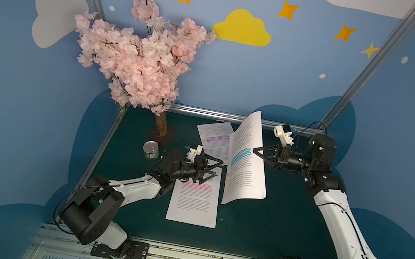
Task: Unclip the paperclips from the documents
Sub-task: Remove the paper clip from the document.
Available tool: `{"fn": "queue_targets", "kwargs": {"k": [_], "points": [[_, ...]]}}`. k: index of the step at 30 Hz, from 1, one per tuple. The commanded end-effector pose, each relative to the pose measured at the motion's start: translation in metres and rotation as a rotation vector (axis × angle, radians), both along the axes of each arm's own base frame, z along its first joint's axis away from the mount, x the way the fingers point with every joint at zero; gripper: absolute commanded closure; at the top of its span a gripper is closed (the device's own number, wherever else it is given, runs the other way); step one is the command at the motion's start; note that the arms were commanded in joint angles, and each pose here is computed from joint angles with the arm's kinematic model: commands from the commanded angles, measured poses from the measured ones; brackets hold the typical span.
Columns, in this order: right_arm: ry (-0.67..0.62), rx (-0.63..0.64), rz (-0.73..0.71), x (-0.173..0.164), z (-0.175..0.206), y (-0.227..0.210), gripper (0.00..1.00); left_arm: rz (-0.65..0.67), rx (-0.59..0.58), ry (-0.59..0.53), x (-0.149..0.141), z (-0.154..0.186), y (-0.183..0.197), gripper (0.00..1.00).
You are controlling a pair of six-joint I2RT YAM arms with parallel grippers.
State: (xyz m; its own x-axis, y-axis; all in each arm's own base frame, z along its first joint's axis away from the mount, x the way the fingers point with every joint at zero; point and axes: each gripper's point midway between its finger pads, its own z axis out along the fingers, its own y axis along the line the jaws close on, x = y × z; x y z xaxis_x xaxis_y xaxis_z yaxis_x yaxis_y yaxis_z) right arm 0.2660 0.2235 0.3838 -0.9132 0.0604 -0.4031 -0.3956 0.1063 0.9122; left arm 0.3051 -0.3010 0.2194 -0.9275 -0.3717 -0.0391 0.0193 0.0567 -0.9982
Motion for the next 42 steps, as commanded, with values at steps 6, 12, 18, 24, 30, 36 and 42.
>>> {"fn": "queue_targets", "kwargs": {"k": [6,12,18,24,30,36,42], "points": [[-0.010,0.028,-0.027,0.013,-0.003,0.010,1.00,0.080,-0.267,-0.079,0.014,0.053,0.006,0.05],[-0.004,0.029,-0.010,0.016,-0.007,0.019,1.00,0.022,-0.268,-0.071,0.010,0.054,-0.009,0.06],[-0.006,0.021,0.003,0.020,-0.006,0.023,1.00,0.013,-0.272,-0.069,0.010,0.054,-0.014,0.26],[-0.006,-0.005,0.014,0.019,-0.007,0.018,1.00,0.025,-0.277,-0.078,0.010,0.056,-0.011,0.33],[-0.025,0.007,-0.007,0.021,0.006,0.014,1.00,0.033,-0.316,-0.077,0.011,0.057,-0.009,0.00],[-0.039,0.005,-0.002,0.019,0.012,0.014,1.00,0.009,-0.325,-0.091,0.011,0.064,-0.013,0.01],[0.003,-0.017,-0.003,0.016,-0.014,0.010,1.00,0.017,-0.330,-0.090,0.011,0.066,-0.011,0.27]]}}
